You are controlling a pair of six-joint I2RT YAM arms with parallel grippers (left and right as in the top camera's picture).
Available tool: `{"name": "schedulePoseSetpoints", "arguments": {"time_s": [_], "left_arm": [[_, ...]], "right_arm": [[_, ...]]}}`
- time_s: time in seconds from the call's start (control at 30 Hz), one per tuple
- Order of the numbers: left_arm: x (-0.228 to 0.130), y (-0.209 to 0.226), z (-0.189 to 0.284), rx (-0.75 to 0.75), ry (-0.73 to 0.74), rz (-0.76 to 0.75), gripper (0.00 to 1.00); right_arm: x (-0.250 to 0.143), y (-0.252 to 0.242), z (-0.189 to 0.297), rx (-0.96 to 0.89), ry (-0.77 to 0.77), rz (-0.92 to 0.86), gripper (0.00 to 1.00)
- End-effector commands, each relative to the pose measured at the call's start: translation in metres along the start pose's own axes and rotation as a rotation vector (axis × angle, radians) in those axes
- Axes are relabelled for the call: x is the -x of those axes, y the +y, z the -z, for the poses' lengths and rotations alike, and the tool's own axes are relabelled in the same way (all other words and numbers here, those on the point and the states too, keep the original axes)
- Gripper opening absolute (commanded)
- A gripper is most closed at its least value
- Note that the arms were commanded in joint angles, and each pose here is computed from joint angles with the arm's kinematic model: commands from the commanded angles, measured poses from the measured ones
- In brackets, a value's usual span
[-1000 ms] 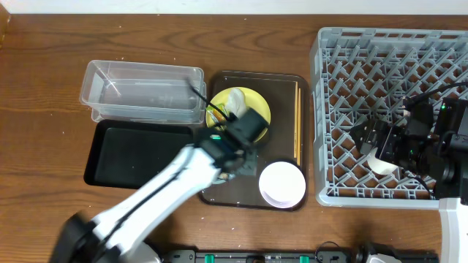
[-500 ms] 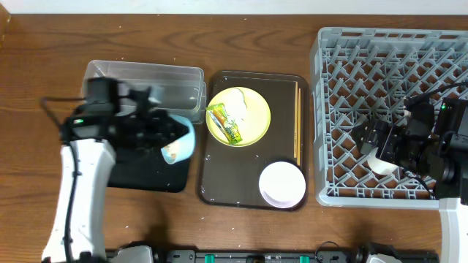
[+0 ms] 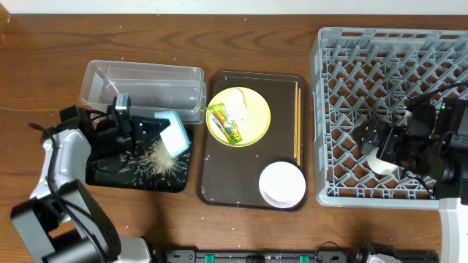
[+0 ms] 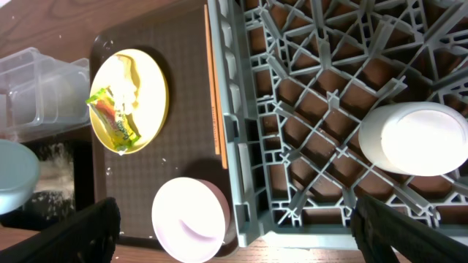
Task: Sort waste into correct bins and load items into the dishwasher rack
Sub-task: 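Tip the blue bowl over the black tray to pour out rice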
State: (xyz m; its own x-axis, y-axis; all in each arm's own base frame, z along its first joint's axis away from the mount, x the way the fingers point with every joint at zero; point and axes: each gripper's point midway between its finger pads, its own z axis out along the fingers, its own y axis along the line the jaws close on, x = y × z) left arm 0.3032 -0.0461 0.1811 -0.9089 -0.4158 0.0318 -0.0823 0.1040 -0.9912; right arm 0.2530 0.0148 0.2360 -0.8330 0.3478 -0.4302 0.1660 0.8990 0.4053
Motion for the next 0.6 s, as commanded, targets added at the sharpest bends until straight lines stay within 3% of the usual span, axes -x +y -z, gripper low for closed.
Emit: {"name": "schedulePoseSetpoints", "arguments": {"time_s": [0.0, 0.2, 0.27, 0.33, 0.4, 0.43, 0.5, 0.57], "left_arm": [[0.003, -0.005, 0.001, -0.077, -0.008, -0.001, 0.06], [0.01, -0.001, 0.011, -0.069, -0.048, -0.021, 0.06], [0.015, 0.014, 0.016, 0.007, -0.062, -0.02, 0.06], [0.011, 0.007, 0.02, -0.051, -0.075, 0.075, 0.06], [0.008, 0.003, 0.02, -0.075, -0.081, 0.018, 0.06], [0.01, 0.016, 0.02, -0.007, -0.075, -0.028, 0.06], [0.01, 0.034, 0.022, 0.078, -0.071, 0.076, 0.06], [-0.003, 0.007, 0.018, -0.084, -0.068, 0.122, 0.06]], "right_arm": [[0.003, 0.0, 0.003, -0.003, -0.012, 0.013, 0.99], [0.0, -0.001, 0.003, -0.005, 0.001, 0.008, 0.99], [-0.001, -0.001, 0.003, -0.006, 0.004, 0.007, 0.99], [-0.001, -0.001, 0.003, -0.006, 0.003, 0.007, 0.99], [-0.001, -0.001, 0.003, -0.005, 0.004, 0.007, 0.99], [-0.001, -0.001, 0.003, -0.005, 0.004, 0.007, 0.99], [-0.001, -0.001, 0.003, -0.005, 0.002, 0.007, 0.99], [-0.001, -0.001, 0.003, -0.005, 0.005, 0.006, 0.99]]}}
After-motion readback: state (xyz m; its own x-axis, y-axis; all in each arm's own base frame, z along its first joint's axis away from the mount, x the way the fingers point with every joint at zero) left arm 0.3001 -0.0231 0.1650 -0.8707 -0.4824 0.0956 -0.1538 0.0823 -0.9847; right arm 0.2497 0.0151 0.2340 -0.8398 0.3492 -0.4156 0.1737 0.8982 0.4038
